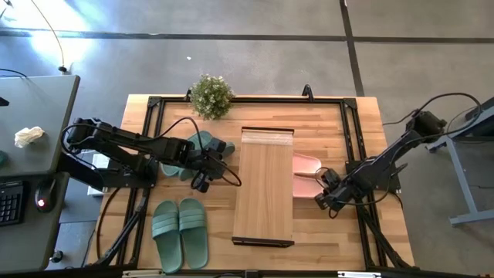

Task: Pick and place slides into the shelf
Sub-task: Put the pink slipper under the shelf

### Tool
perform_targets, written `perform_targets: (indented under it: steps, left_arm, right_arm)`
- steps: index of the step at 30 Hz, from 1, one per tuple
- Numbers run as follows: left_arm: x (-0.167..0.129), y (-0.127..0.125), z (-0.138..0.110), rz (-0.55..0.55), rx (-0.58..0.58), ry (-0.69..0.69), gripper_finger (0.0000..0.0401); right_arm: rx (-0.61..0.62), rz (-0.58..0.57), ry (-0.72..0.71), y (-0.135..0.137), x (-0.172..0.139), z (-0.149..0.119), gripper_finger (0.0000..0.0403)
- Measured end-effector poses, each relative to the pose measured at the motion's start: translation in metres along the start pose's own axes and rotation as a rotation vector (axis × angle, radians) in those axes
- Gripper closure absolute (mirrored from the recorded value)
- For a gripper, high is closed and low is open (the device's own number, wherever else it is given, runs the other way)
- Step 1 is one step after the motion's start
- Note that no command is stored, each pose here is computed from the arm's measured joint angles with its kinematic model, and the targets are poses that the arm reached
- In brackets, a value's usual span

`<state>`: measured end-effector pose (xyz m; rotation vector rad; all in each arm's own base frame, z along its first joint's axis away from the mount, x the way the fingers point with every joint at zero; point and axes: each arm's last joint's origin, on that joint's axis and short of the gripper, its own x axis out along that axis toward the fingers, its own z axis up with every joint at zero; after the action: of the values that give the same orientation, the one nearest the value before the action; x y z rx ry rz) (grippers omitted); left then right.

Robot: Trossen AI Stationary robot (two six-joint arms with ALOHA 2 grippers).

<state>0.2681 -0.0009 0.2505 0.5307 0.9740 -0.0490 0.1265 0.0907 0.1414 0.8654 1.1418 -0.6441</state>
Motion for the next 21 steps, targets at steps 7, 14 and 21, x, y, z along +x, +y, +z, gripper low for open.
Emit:
perform_targets:
  steps: [7,14,21]
  left_arm:
    - [0.0,0.0,0.0,0.002,0.011,-0.003,0.0279]
    - [0.0,0.0,0.001,0.006,0.01,-0.005,0.0279]
    - [0.0,0.0,0.001,0.007,0.01,-0.004,0.0279]
  right_arm:
    - [-0.003,0.045,-0.031,0.006,0.002,0.012,0.0403]
    - [-0.024,0.085,-0.058,0.011,0.004,0.028,0.0403]
    - [-0.059,0.114,-0.06,0.013,0.006,0.039,0.0403]
